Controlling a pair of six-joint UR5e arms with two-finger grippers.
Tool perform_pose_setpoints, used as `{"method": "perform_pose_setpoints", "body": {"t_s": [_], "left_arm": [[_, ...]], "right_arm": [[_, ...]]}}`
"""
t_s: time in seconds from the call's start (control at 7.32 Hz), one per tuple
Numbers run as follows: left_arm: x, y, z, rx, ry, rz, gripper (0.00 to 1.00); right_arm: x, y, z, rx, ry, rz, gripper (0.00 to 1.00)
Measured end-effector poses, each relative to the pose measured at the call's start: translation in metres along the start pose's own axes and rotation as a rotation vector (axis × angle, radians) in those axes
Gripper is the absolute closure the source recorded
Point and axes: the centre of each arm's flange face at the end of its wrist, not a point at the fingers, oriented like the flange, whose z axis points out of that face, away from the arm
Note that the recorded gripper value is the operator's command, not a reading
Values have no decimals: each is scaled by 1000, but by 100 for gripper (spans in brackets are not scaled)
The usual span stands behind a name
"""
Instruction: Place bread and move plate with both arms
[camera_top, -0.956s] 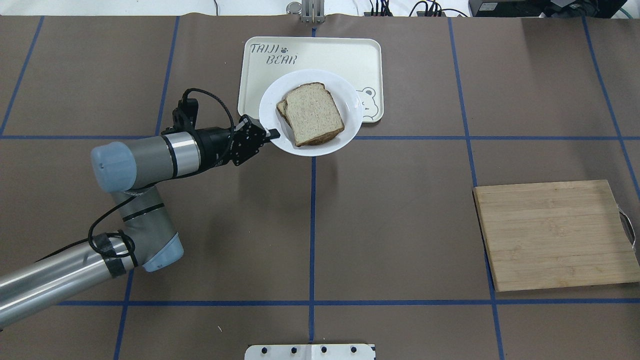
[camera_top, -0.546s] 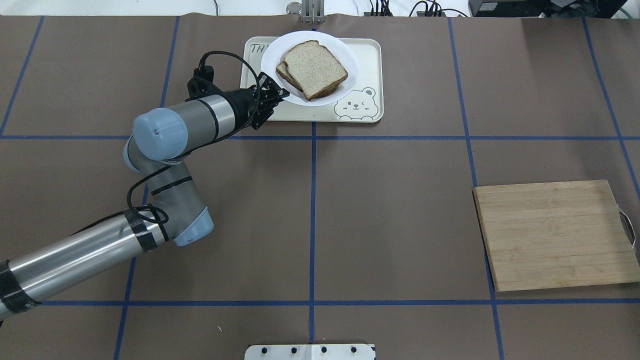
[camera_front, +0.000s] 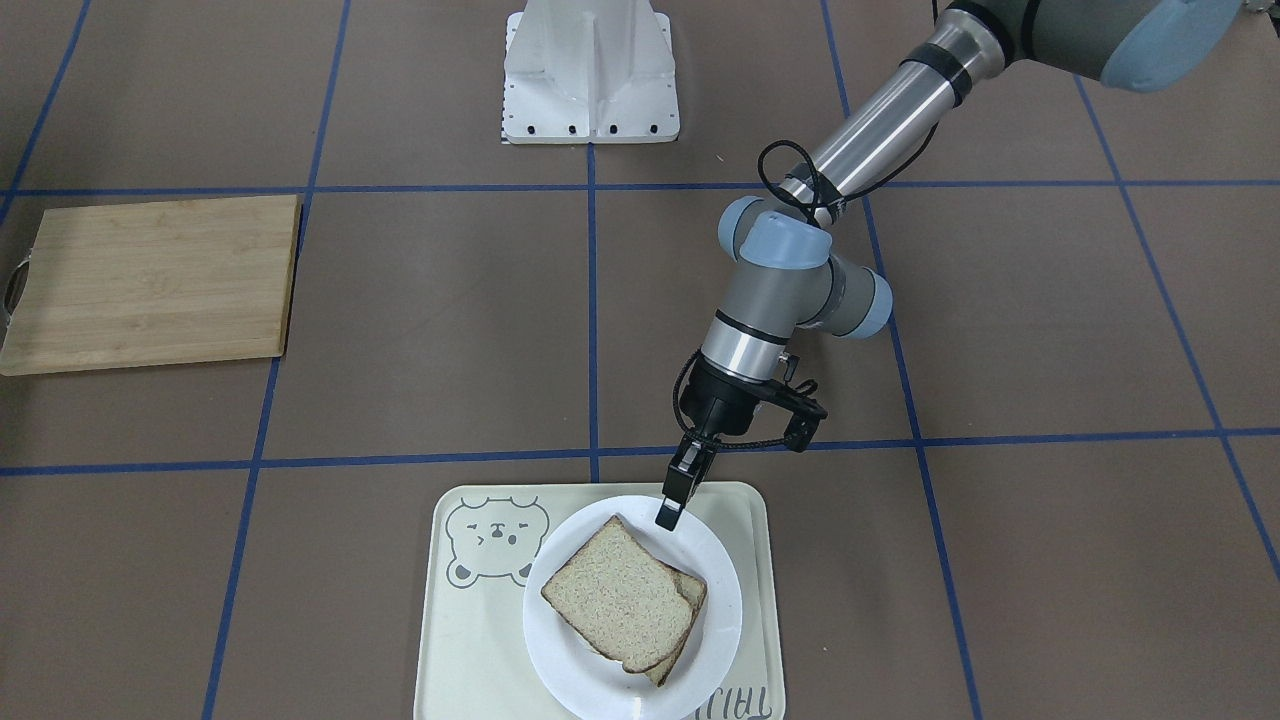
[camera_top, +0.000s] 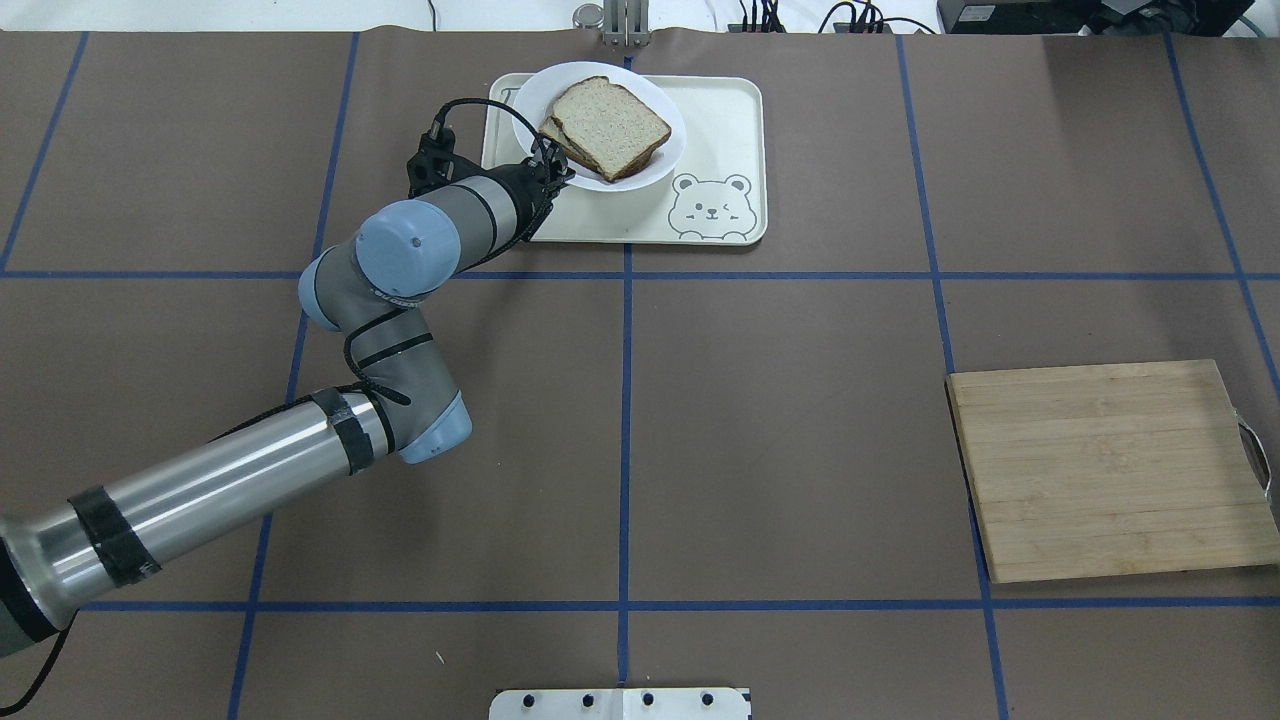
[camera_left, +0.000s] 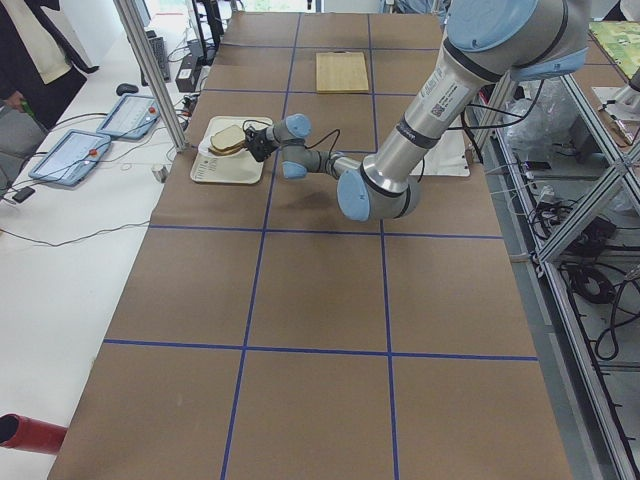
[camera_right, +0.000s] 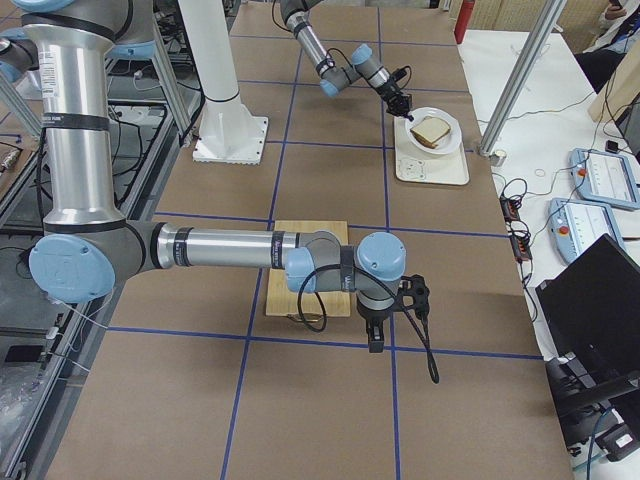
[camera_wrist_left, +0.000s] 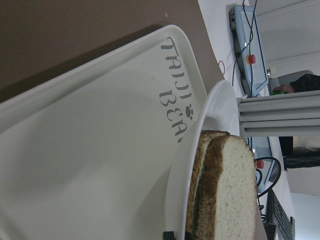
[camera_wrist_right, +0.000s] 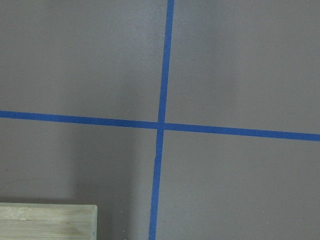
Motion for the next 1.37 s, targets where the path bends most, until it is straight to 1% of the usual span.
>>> {"method": "perform_pose_setpoints", "body": {"t_s": [0.14,0.27,0.41,0.55,0.82,0.96,1.09,1.23,1.37], "left_arm": [[-6,8,6,8,-13,9,2],[-11,16,8,9,-18,27,2],[-12,20,3,-1,-14,70,2],[-10,20,-11,-40,-4,116,2],[-8,13,-64,-206,-6,185,2],[-8,5,-91,-284,-4,267,2],[-5,-16,-115,-331,1,383,2],[5,-45,-138,-354,-15,518,2],[21,-69,-157,-348,-72,667,2]], "right_arm": [[0,1,0,-1,0,0,0],[1,1,1,-2,0,-1,0],[1,1,1,-2,0,-2,0],[1,2,1,-2,0,-2,0],[1,2,1,-3,-1,-5,0],[1,2,1,-2,0,-7,0],[1,2,1,-2,1,-8,0],[1,2,1,-2,2,-8,0],[1,2,1,-1,3,-9,0]]}}
